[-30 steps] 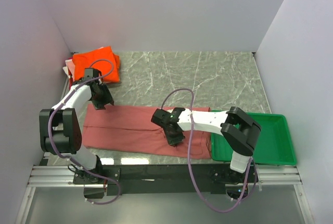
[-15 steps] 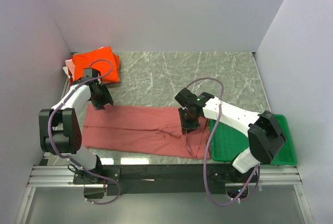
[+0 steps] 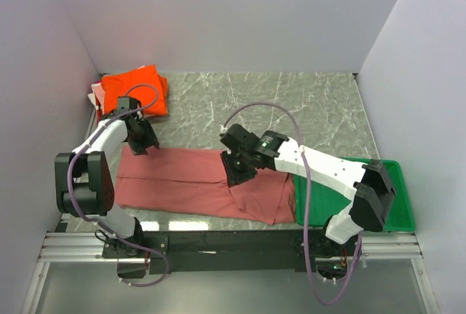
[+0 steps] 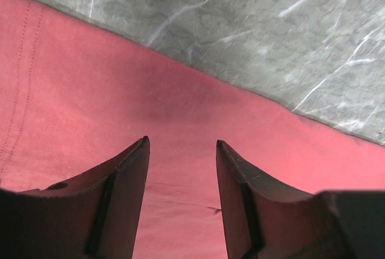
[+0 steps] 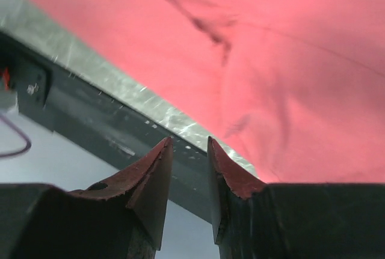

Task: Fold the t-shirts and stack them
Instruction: Fold the tshirt

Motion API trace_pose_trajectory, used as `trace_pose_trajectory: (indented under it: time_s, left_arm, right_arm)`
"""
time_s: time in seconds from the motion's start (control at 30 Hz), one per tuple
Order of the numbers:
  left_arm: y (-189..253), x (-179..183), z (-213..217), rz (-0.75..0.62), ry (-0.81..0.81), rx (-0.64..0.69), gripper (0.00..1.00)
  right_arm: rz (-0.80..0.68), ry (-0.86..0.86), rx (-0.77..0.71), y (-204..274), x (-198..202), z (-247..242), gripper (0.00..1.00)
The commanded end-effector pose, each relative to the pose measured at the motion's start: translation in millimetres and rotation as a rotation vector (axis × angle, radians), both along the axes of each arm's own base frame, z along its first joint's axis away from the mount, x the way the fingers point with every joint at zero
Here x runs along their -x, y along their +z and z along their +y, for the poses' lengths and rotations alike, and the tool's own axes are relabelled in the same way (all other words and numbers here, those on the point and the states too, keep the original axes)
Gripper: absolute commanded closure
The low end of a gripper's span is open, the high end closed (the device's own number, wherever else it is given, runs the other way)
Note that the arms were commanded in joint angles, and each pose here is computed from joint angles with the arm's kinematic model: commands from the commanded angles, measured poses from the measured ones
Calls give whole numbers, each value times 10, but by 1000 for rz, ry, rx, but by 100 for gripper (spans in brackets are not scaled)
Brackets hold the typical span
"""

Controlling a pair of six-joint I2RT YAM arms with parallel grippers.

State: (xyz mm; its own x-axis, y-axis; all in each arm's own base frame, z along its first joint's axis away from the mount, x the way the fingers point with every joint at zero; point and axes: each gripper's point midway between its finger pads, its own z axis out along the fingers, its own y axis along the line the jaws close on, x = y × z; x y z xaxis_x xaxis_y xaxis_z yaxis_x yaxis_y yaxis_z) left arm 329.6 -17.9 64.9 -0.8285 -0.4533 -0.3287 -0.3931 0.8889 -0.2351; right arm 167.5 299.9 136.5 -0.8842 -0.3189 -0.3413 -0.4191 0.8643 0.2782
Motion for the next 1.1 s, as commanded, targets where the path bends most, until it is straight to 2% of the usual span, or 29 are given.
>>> trace_pose_trajectory:
  time_s: [0.0, 0.3, 0.47, 0.7, 0.93, 1.07]
  left_arm:
    - [53, -4, -6, -28, -18, 4, 47]
    - [6, 19, -16, -18, -33, 7, 47]
    - [-29, 27, -20, -10, -38, 9, 46]
    - [-78, 68, -29, -1, -41, 13, 46]
    - [-93, 100, -11, -1, -46, 1, 46]
    - [-80, 94, -9, -5, -44, 0, 46]
  right_arm:
    - [60, 94, -33, -189, 144, 125, 63]
    - [161, 251, -11, -624, 249, 301, 63]
    - [224, 267, 36, -827, 310, 278, 63]
    - [227, 155, 109, -1040, 295, 136, 63]
    - [50, -43, 314, -1073, -53, -258, 63]
    - [-10, -106, 361, -1019, -186, -380, 64]
